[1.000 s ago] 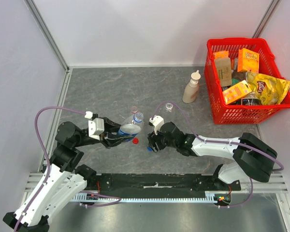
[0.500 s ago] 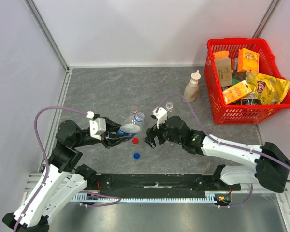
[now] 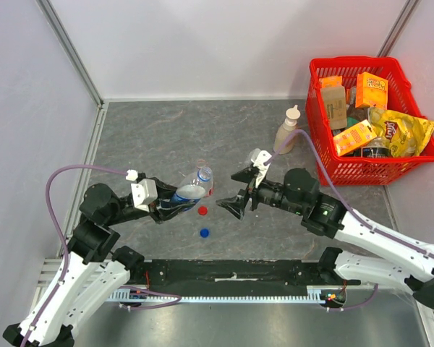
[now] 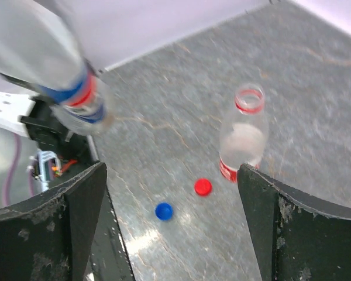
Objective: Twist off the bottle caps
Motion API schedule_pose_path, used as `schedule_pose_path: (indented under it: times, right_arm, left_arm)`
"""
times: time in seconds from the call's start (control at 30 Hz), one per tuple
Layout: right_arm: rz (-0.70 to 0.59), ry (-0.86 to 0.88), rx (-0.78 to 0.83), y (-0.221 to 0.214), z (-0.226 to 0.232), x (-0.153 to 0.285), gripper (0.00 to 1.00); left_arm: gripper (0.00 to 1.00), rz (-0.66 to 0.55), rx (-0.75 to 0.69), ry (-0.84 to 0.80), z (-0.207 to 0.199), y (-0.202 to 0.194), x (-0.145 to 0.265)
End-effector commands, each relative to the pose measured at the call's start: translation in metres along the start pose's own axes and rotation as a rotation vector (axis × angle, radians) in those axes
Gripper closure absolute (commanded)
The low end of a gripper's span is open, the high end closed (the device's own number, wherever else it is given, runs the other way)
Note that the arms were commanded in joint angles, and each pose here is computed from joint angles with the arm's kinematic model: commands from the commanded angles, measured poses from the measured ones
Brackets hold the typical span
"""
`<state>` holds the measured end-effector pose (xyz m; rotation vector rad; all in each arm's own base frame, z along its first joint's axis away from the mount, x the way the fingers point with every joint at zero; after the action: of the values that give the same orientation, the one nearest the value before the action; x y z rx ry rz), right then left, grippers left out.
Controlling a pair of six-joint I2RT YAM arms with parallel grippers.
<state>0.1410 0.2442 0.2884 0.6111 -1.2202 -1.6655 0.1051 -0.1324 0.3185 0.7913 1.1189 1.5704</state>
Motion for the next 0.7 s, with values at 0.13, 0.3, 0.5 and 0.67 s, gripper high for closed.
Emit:
schedule_pose_path:
  times: [0.13,0.3,0.5,0.67]
  right_arm:
    - [-0.208,0.328,0.078,0.072,0.056,0.025,0.02]
    - [-0.314,0.401,0.056,0.099,0.070,0.025,0.02]
    - [-0.352,0.552,0.020,0.114,0.088,0.015,0.03]
    - [-0.366,0.611,-0.016,0.119,0.093,0.006,0.16]
  left_arm:
    - [0.74,-0.048,-0.073,-0.037,0.001,0.017,0.001]
    - [0.74,-0.086,-0.072,-0.099,-0.002,0.019,-0.003]
    - [0.74,-0.081,-0.039,-0.154,-0.002,0.014,-0.009]
    - [0.74,-0.084,-0.026,-0.168,-0.001,0.012,-0.013]
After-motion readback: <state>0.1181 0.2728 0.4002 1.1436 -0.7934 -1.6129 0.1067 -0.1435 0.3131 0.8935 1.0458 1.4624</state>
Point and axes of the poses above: each gripper's point midway between its finger pads, its own x axis back along the fingers, its own z axis along the line the jaws close on, y = z × x, the point moved 8 cm from there along x, back along the fingers, and after that the axes turned 14 degrees about -x, right-handed, at the moved point
